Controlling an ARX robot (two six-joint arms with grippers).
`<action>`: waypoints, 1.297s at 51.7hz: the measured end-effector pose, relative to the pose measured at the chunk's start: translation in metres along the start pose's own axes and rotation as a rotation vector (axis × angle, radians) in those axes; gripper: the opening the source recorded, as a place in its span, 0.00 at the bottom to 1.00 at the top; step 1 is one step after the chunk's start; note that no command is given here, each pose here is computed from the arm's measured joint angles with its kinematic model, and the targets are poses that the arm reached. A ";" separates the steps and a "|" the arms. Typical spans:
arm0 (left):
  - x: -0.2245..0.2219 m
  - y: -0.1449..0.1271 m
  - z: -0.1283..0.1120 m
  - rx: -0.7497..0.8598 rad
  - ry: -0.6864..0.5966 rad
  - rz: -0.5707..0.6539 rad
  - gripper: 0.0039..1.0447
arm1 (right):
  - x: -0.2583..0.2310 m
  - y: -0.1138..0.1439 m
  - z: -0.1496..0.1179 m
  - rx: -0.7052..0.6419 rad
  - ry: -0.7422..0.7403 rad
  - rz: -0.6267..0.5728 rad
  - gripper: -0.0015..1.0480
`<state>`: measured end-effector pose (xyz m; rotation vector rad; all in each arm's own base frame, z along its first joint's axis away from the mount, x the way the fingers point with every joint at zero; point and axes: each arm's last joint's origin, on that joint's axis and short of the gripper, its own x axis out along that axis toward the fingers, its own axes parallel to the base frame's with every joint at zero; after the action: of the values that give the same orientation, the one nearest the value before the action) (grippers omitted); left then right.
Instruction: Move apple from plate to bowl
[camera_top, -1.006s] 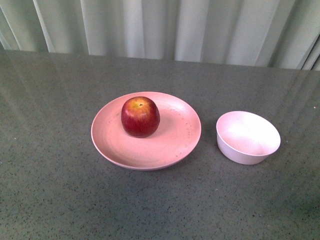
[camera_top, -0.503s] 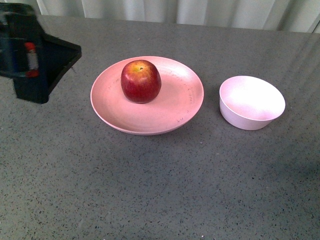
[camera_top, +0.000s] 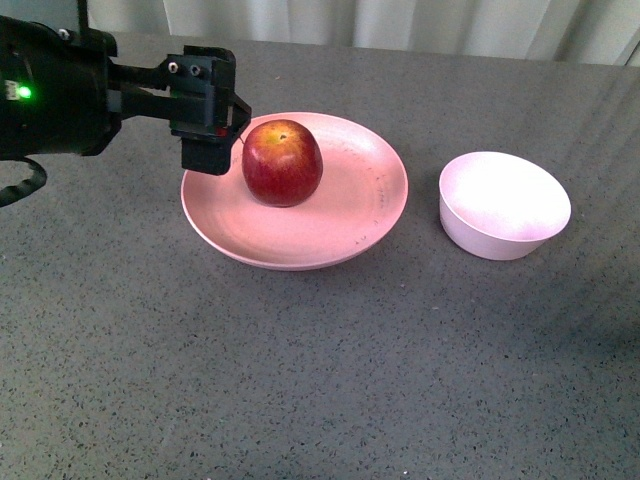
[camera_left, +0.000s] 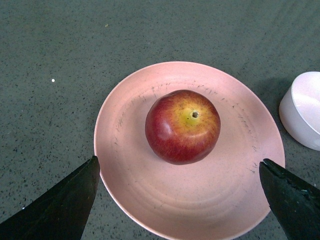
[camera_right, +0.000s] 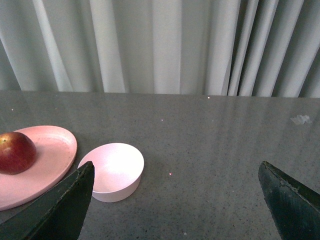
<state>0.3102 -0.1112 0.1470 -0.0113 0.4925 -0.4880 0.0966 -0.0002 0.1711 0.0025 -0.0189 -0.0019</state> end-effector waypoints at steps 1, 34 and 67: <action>0.003 0.000 0.000 0.000 0.003 0.000 0.92 | 0.000 0.000 0.000 0.000 0.000 0.000 0.91; 0.072 0.001 -0.005 0.005 0.078 -0.020 0.92 | 0.000 0.000 0.000 0.000 0.000 0.000 0.91; 0.107 -0.007 -0.016 0.032 0.143 -0.003 0.92 | 0.000 0.000 0.000 0.000 0.000 0.000 0.91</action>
<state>0.3817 -0.1641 0.0854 0.0542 0.6245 -0.5017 0.0966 -0.0002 0.1711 0.0028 -0.0189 -0.0015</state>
